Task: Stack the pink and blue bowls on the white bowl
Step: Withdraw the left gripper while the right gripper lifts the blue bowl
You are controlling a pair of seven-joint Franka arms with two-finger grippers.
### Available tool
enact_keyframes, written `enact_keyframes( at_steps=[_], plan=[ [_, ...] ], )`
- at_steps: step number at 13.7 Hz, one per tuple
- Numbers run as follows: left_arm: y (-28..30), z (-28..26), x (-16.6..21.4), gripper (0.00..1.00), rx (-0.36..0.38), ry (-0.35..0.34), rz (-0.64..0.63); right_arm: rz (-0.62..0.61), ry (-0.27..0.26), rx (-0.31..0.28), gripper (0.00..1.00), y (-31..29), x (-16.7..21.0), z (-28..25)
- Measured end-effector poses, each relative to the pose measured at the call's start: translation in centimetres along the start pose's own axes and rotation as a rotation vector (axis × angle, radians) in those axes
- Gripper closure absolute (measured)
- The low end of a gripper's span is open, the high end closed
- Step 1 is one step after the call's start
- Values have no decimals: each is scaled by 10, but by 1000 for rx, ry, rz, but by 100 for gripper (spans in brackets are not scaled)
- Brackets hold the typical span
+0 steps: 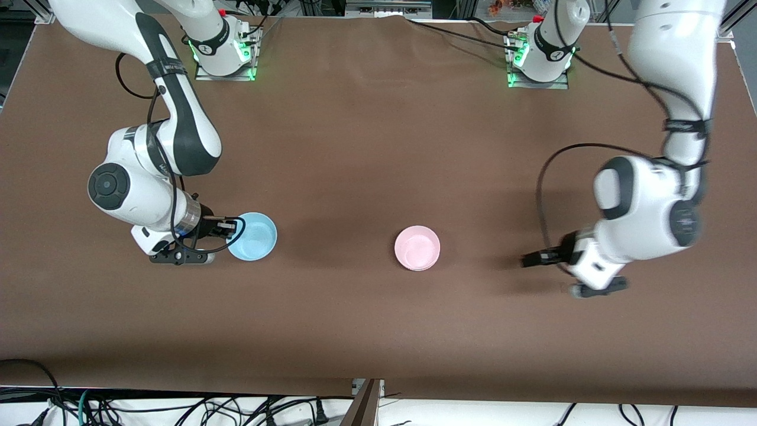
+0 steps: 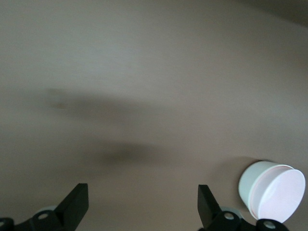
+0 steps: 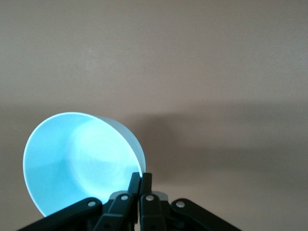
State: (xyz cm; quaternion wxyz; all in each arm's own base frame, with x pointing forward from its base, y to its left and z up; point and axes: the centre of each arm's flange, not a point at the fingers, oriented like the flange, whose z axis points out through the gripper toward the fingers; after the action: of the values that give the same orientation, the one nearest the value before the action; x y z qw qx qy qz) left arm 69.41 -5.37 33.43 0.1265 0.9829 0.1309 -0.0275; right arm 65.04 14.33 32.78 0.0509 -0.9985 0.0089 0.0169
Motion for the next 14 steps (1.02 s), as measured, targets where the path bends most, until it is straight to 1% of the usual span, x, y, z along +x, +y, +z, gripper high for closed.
enact_keyframes(
  at_steps=[1, 3, 5, 6, 9, 12, 14],
  plan=[
    [-20, -15, 4, 0, 19, 8, -18, 2, 0, -1, 97, 1, 0, 0],
    [-44, -34, 8, 0, 93, 26, -6, 6, 0, -1, 97, 1, 0, 0],
    [-51, -40, 8, 0, 160, 40, 62, 10, -1, 0, 97, -1, 0, 1],
    [-55, -44, 9, 0, 175, 44, 98, 9, -1, 0, 97, -3, -1, 1],
    [-82, -74, 13, 0, 179, 73, 164, 35, -2, 1, 97, -9, -2, 1],
    [-100, -112, 7, 0, 184, 90, 164, 81, -1, 3, 97, -38, -8, 2],
    [-103, -140, -4, 0, 184, 86, 155, 119, 3, 5, 97, -62, -14, 3]
  ],
)
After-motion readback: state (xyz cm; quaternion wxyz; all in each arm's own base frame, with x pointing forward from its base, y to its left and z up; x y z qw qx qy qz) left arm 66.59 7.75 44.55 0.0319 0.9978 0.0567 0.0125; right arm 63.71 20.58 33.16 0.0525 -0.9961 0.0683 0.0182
